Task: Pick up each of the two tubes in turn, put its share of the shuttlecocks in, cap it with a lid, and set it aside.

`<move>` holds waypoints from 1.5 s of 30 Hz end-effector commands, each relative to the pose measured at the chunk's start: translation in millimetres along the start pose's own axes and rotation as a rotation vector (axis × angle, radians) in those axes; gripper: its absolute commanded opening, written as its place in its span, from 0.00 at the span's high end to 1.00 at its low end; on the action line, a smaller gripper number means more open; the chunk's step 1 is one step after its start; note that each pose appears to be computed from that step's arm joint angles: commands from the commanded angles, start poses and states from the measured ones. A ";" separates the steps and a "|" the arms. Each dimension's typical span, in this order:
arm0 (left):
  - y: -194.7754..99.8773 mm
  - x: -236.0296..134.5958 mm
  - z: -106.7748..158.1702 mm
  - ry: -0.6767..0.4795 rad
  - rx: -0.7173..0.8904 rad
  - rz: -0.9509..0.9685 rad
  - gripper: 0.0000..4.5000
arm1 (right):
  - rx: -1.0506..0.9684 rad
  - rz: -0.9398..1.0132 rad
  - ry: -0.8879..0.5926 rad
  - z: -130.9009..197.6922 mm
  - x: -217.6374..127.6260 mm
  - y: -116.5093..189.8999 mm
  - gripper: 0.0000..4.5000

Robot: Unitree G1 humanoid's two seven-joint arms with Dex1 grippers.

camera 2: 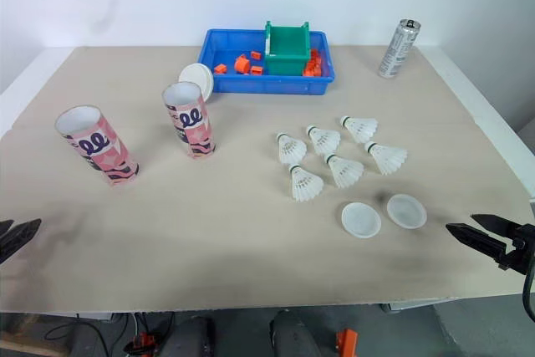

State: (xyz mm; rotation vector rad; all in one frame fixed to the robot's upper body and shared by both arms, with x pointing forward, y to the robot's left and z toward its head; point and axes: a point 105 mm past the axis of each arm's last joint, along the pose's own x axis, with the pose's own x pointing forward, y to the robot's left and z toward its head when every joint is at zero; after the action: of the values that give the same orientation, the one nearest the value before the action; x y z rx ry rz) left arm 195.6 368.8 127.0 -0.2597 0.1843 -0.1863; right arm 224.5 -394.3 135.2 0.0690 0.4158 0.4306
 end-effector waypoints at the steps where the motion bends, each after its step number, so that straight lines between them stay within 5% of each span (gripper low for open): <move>1: 3.1 -2.3 13.1 -0.038 0.021 0.006 0.00 | -0.025 0.016 -0.026 8.4 1.7 4.3 0.01; 26: -0.1 1.4 2.0 -0.047 -0.102 -0.072 0.00 | -0.048 0.068 -0.032 11.5 11.9 20.3 0.01; 32: 12.4 5.4 9.6 -0.158 0.025 -0.027 0.00 | -0.124 0.232 -0.056 30.7 32.0 65.8 0.01; 38: 22.4 8.3 5.6 -0.214 0.200 0.072 0.00 | -0.178 0.527 -0.137 54.4 51.8 146.5 0.01; 45: -0.8 31.3 10.6 -0.259 0.277 -0.017 0.00 | -0.252 0.765 -0.260 78.2 75.3 232.9 0.01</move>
State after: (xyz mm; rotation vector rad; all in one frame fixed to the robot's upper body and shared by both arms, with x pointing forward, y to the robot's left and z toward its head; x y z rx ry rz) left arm 224.1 371.5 123.6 -0.0580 -0.0659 -0.1645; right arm 228.8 -162.9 207.8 0.0630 0.0937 1.1923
